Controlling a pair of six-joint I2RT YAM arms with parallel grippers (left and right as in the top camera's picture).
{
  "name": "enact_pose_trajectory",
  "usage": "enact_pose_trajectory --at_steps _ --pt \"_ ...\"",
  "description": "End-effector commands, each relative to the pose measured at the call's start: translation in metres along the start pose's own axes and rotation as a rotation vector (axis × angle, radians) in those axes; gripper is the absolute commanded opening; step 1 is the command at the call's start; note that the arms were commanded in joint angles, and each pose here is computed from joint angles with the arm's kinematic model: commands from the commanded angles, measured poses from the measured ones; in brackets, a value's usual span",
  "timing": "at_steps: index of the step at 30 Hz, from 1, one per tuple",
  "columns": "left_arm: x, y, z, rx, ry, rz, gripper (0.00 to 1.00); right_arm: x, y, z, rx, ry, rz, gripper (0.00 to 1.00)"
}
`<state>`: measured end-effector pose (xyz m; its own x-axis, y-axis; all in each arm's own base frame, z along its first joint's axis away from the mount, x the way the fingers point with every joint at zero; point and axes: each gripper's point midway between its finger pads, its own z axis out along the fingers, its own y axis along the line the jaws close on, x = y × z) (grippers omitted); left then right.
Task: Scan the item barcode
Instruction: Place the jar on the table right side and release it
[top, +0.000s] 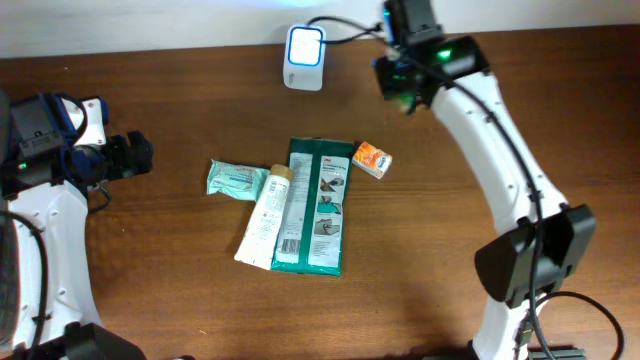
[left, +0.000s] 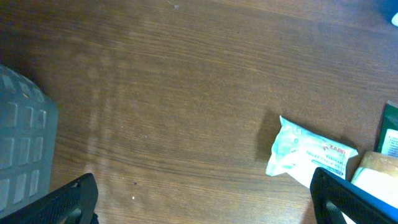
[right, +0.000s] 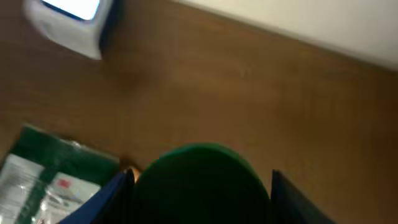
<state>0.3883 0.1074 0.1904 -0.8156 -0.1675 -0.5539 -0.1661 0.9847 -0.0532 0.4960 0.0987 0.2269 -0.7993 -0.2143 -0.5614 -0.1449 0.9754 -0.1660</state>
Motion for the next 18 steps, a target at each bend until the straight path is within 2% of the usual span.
enact_pose_trajectory --at_steps 1,4,8,12,16,18 --pt "-0.001 -0.001 -0.002 0.009 -0.006 -0.014 0.99 0.027 -0.024 -0.002 -0.094 0.109 0.137 0.43" --pt "-0.001 -0.001 -0.002 0.009 -0.006 -0.014 0.99 0.065 -0.063 0.015 -0.114 0.232 0.244 0.4" --pt "-0.001 -0.001 -0.001 0.009 -0.006 -0.014 0.99 0.109 -0.103 0.05 -0.088 0.309 0.351 0.41" --pt "-0.001 -0.001 -0.001 0.009 -0.006 -0.014 0.99 0.15 -0.123 0.076 -0.064 0.363 0.414 0.41" --pt "-0.001 -0.001 -0.001 0.009 -0.006 -0.014 0.99 0.172 -0.134 0.075 -0.054 0.418 0.452 0.42" --pt "-0.001 -0.001 -0.001 0.009 -0.006 -0.014 0.99 0.175 -0.133 0.073 -0.056 0.433 0.453 0.47"
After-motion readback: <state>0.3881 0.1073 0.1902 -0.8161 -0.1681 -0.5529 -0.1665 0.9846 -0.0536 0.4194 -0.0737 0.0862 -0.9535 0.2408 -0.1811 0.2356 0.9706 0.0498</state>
